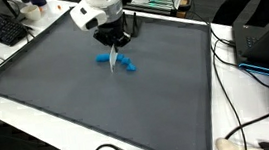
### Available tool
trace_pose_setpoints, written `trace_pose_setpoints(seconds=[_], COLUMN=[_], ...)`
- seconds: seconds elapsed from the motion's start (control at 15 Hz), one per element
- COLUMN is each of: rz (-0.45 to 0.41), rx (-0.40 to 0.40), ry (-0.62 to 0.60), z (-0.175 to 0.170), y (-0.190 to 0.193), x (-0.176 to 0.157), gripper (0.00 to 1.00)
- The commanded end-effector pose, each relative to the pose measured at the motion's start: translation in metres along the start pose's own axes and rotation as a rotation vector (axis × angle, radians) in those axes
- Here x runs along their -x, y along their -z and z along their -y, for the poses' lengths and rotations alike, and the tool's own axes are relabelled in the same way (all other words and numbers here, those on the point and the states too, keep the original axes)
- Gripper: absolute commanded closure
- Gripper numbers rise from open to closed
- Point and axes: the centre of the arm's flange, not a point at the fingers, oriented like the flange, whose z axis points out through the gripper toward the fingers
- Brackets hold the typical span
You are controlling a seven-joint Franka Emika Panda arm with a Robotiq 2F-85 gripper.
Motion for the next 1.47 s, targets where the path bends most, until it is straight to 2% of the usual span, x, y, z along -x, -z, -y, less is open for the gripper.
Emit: trace_pose_setpoints(seconds=[0.0, 1.4], rz=[0.023, 0.075], rx=[0.002, -0.010], ry=[0.001, -0.002], z=[-0.002, -0.004], y=[-0.024, 0.011], x=[0.011, 0.031], gripper=[0.99, 0.99])
